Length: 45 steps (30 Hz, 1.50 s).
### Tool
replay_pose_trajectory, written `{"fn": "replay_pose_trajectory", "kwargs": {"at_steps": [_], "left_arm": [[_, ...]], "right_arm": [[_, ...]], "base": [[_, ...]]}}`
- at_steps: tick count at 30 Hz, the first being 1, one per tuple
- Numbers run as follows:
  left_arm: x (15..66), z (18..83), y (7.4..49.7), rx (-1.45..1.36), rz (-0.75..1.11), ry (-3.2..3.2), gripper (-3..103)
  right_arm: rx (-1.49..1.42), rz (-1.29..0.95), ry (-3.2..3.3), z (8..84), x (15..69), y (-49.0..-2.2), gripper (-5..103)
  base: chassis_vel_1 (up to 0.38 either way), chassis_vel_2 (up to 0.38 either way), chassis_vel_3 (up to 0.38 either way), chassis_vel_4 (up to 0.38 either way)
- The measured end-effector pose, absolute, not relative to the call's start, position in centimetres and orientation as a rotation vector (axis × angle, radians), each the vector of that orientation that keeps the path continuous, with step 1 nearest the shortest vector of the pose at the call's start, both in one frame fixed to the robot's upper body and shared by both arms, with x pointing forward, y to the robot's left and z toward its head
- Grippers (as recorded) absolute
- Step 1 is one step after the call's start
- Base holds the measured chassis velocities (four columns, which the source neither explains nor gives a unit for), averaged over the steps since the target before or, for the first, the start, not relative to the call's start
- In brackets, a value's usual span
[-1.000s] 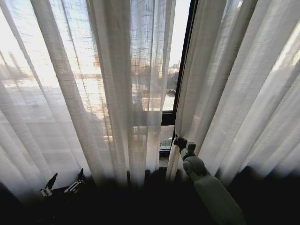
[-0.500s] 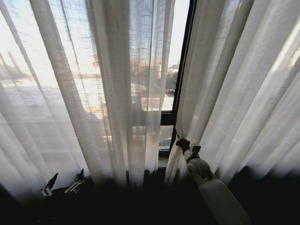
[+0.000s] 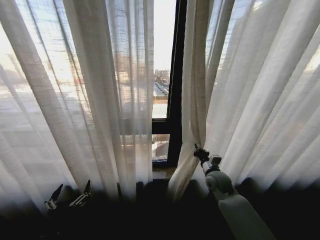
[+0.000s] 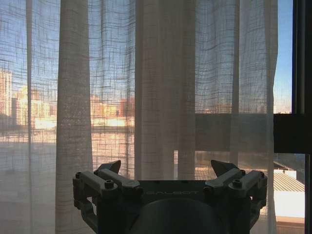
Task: Open the curtains by pulling them apart, changing their state from closed to fully open.
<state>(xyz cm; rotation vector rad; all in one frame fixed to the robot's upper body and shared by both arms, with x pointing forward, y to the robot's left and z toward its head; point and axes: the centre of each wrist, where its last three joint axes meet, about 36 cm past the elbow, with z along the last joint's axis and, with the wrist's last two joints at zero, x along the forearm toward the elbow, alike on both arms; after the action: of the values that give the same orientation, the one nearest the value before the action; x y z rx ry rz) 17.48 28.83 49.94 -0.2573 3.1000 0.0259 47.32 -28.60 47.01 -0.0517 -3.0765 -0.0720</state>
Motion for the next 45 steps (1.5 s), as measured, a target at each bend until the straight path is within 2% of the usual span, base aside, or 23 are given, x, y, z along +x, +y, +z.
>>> {"fn": "replay_pose_trajectory", "kwargs": {"at_steps": [45], "left_arm": [[17.5,49.9,28.8,-0.254,0.032,3.089,100]], "right_arm": [[-0.078,-0.059,-3.088,47.7,46.2,-29.7,0]], "base": [[-0.357,-0.356,0.350,0.357]]}}
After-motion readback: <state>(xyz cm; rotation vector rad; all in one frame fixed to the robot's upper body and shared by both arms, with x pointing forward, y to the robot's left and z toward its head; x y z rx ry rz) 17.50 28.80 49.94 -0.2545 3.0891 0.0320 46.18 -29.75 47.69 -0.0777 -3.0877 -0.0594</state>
